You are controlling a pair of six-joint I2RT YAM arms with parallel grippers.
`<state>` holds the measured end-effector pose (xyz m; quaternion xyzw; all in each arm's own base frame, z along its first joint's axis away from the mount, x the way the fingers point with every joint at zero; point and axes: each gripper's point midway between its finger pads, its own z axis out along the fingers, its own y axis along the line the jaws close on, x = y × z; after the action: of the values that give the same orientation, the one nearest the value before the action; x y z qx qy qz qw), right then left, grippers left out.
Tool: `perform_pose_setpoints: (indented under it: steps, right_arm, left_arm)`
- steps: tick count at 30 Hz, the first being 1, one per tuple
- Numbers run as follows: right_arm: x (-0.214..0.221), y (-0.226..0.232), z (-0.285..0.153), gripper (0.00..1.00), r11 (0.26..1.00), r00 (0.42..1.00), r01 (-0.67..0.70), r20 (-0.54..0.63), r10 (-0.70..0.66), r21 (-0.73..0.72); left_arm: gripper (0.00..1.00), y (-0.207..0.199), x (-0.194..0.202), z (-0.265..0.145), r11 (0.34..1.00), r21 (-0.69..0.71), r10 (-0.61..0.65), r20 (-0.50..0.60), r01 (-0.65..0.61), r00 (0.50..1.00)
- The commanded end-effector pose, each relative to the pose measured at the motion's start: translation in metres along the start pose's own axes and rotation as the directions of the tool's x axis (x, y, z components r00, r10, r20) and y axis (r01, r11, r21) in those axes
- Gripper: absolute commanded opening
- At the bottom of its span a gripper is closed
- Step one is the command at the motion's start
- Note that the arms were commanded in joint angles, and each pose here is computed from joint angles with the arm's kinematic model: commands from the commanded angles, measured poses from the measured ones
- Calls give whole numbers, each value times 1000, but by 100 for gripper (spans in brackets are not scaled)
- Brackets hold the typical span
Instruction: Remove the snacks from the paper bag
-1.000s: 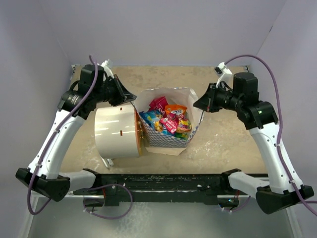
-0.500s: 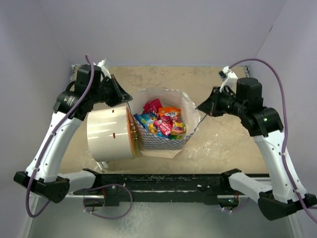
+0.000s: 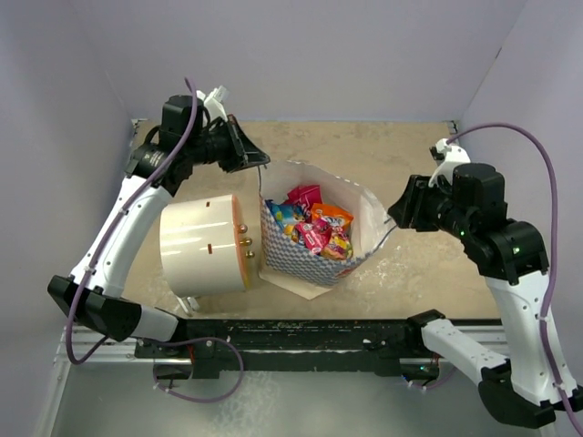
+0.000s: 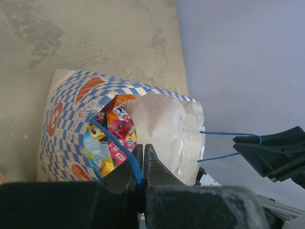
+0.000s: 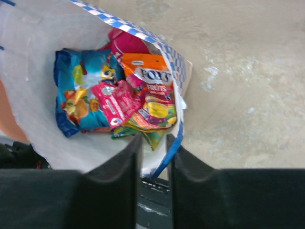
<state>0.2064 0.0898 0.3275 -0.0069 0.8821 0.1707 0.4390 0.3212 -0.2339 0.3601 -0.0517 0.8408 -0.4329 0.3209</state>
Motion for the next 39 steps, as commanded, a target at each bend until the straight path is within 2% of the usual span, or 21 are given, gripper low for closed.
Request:
perform_pose_setpoints:
  steps: [1,4,6,8,12,15,18,21,24,28,33,39]
  right_arm:
    - [-54,-8,-28,63,993,979,72,183,-87,89]
    - [-75,-2,-28,85,992,972,93,206,-110,90]
    - [-90,8,-25,91,991,968,118,217,-127,55]
    - [-109,28,-20,91,980,950,199,249,-187,-24]
    - [-111,76,1,89,927,948,278,224,-224,-250]
    - [-95,116,12,88,876,941,328,201,-272,-352]
    - [-57,151,31,87,836,941,337,111,-321,-433]
    - [-24,155,51,84,855,954,280,30,-297,-437]
    - [-3,140,76,78,898,972,223,17,-234,-380]
    - [21,128,106,75,924,971,204,-52,-232,-324]
    - [37,115,122,75,935,966,217,-74,-246,-279]
    - [20,106,116,77,957,973,208,-55,-223,-201]
  left_arm:
    - [0,-55,-29,-31,971,211,75,177,-112,981]
    - [0,-42,-20,-33,981,175,60,162,-88,985]
    - [0,-36,-14,-33,984,158,56,149,-80,987]
    - [0,-33,-10,-34,986,152,54,138,-75,989]
    - [0,-28,-4,-34,988,139,55,118,-72,991]
    - [0,-27,0,-31,987,144,57,89,-69,994]
    - [0,-22,8,-28,989,133,55,52,-61,997]
    - [0,-16,13,-27,992,112,51,25,-53,998]
    - [0,-10,15,-22,996,85,12,5,-12,1000]
    - [0,-13,12,-16,994,110,7,-2,-7,1000]
    - [0,-34,-12,-16,979,165,111,78,-123,991]
    - [0,-67,-51,-7,936,245,207,191,-251,960]
